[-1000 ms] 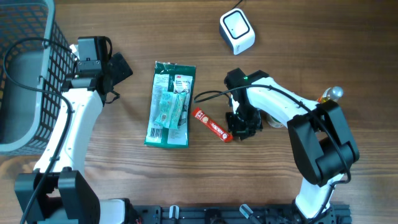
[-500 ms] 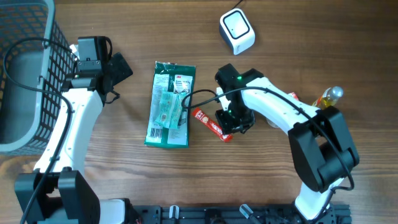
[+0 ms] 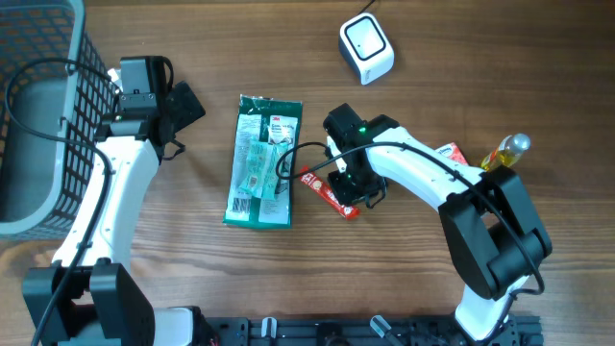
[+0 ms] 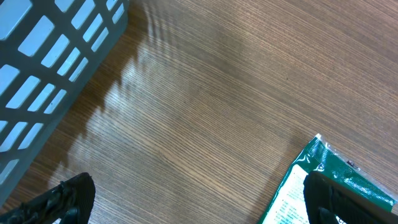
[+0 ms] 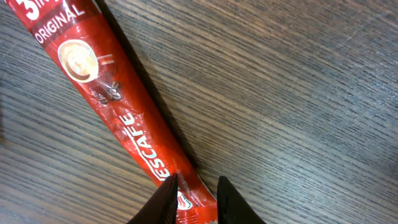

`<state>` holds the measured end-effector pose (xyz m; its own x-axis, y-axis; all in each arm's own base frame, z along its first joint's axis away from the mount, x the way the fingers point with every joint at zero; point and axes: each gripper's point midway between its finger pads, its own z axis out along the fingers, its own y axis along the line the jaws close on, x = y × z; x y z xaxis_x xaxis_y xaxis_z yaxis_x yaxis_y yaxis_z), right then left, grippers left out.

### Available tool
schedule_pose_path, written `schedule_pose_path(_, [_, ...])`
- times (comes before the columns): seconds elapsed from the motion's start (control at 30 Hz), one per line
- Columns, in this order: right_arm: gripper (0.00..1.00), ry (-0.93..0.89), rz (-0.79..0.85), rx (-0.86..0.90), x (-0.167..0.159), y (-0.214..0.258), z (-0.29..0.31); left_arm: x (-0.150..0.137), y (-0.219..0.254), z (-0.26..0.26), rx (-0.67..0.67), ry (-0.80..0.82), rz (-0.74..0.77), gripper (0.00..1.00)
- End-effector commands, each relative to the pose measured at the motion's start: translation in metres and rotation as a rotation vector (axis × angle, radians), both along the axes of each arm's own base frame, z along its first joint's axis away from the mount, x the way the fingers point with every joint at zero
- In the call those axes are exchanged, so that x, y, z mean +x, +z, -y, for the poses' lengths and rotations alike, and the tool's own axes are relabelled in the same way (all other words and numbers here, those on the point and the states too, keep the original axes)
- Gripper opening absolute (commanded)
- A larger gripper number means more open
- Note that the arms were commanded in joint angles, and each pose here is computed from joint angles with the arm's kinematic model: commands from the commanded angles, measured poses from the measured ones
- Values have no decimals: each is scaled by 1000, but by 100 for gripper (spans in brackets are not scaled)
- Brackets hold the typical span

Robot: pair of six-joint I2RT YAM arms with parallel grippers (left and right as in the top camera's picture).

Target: Scan the item barcode

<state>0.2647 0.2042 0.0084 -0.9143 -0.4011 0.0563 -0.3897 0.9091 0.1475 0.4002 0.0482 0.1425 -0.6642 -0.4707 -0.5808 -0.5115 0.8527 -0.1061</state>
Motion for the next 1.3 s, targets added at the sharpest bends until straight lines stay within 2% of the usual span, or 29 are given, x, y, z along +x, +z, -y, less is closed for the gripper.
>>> schedule_pose_path(0.0, [22, 15, 13, -6, -2, 3, 2, 3, 5, -1, -10, 15, 18, 100])
schedule_pose_path(0.33, [22, 11, -11, -4, -7, 3, 2, 3, 5, -1, -10, 15, 18, 100])
schedule_pose_path(0.57, [29, 8, -33, -6, -16, 4, -3, 3, 5, -1, -10, 15, 18, 100])
schedule_pose_path(1.1, [28, 11, -28, -3, -13, -2, -7, 3, 5, -1, -10, 15, 18, 100])
schedule_pose_path(1.13, [28, 11, -27, -3, -13, -3, -7, 3, 5, -1, -10, 15, 18, 100])
schedule_pose_path(1.27, [14, -19, -1, -10, -7, -4, -7, 3, 5, -1, -10, 15, 18, 100])
